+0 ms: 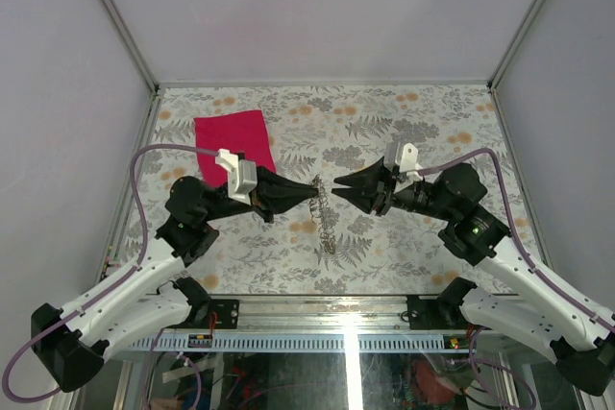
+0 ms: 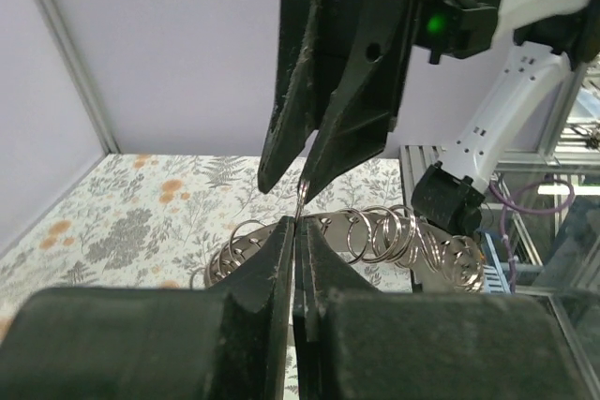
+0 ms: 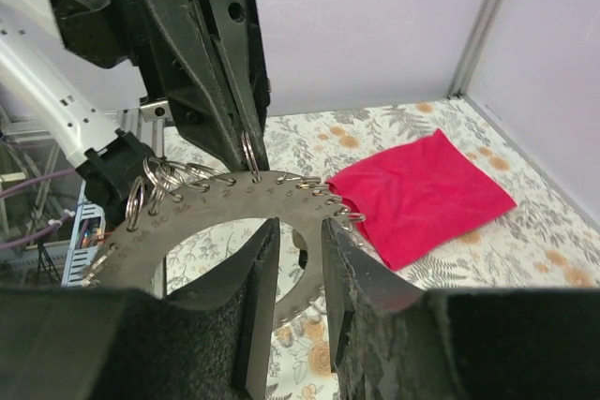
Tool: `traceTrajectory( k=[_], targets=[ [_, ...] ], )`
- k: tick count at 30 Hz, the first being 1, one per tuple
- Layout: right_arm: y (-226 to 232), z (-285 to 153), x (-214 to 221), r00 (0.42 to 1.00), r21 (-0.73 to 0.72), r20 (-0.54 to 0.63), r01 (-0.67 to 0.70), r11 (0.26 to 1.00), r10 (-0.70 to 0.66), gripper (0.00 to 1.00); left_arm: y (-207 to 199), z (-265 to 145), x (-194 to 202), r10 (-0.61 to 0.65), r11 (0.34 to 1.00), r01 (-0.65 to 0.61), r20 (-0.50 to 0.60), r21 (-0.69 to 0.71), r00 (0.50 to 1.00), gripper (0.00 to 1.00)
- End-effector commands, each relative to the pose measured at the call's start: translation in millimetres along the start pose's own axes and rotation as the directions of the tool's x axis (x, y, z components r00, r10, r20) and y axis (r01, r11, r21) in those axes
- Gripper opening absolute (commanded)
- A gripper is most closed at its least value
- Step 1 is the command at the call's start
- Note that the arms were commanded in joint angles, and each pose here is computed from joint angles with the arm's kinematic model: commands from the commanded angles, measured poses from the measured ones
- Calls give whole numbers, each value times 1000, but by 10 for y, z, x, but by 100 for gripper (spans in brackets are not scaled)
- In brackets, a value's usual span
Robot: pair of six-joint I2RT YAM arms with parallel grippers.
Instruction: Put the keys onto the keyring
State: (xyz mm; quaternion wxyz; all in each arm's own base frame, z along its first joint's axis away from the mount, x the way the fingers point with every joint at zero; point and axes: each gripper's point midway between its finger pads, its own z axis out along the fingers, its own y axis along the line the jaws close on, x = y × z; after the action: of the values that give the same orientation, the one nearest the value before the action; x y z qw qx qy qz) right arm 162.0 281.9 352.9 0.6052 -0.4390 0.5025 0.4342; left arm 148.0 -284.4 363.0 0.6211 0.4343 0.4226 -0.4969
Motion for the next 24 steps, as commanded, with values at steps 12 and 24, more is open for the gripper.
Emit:
traceTrajectory(
  k=[12, 24],
  targets=[
    [-60, -69, -250, 998, 78, 52, -41, 996, 37, 30, 214, 169, -422, -202, 973, 195, -43, -120, 978, 0],
    [72, -122, -545, 975, 26, 209, 72, 997, -76, 35, 88, 178, -553, -193, 980, 194, 13, -46, 981, 0]
  ],
)
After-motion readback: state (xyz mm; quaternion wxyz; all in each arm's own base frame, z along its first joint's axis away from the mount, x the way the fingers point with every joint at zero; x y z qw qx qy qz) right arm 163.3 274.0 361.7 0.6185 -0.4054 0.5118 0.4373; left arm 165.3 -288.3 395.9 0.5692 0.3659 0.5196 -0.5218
